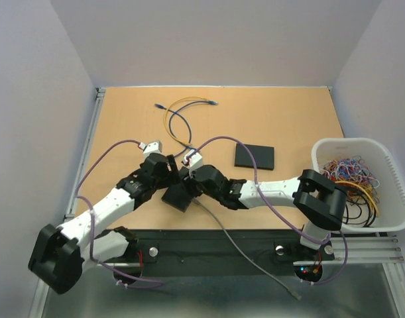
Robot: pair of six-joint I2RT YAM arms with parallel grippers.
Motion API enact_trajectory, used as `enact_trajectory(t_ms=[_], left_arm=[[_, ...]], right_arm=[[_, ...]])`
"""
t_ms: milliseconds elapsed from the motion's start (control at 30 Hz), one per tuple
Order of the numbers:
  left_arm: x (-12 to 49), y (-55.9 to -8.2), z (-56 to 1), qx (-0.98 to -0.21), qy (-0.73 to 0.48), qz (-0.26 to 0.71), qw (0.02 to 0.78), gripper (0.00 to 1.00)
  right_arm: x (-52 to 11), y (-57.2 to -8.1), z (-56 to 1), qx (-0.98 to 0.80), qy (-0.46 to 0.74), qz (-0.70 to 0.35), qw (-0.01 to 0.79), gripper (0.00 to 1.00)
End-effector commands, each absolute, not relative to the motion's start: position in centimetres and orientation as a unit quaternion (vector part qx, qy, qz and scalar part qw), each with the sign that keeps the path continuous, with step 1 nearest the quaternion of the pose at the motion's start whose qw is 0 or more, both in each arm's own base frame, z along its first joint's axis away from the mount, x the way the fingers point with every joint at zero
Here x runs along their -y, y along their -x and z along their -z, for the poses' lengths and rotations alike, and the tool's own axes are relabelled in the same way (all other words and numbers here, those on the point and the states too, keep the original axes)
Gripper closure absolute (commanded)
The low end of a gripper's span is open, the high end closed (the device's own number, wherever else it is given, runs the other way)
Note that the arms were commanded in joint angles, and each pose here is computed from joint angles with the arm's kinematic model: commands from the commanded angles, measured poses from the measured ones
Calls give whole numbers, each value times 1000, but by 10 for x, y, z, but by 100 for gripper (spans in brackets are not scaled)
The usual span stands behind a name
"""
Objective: Insert the plug into the switch port
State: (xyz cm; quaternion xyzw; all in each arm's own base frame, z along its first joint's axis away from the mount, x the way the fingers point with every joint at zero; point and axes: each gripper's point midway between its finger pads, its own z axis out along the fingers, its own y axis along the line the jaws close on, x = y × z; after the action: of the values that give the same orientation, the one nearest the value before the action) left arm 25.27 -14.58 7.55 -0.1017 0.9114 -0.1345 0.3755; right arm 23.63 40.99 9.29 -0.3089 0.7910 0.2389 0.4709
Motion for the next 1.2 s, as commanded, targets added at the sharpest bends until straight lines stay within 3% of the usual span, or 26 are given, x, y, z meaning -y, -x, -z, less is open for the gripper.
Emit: enact_trajectory(t_ms=[0,100,200,300,400,633,867,1167], left_arm=[[158,-259,-166,-866,112,215,438,20],[148,-253,-216,-843,100,224,478,19],[124,-246,-230,-846,96,175,494,18],[96,-243,-249,-839,110,117,520,17],[94,-242,-268,-814,90,133,558,15],[63,-231,-286,-775,150,122,602,11],[49,-220,-297,-750,179,132,623,5],[54,-223,-293,-757,169,132,617,5]], right_arm=[[-407,-272,-147,-780,233,-211,541,39],[-402,-286,-159,-780,217,-194,554,36],[-405,-301,-164,-778,229,-186,554,34],[-421,-310,-161,-769,288,-165,547,29],[-440,-318,-147,-760,357,-134,527,26],[-464,-325,-119,-738,436,-110,502,19],[-499,-336,-97,-722,472,-121,491,18],[-521,-356,-77,-720,478,-156,479,16]])
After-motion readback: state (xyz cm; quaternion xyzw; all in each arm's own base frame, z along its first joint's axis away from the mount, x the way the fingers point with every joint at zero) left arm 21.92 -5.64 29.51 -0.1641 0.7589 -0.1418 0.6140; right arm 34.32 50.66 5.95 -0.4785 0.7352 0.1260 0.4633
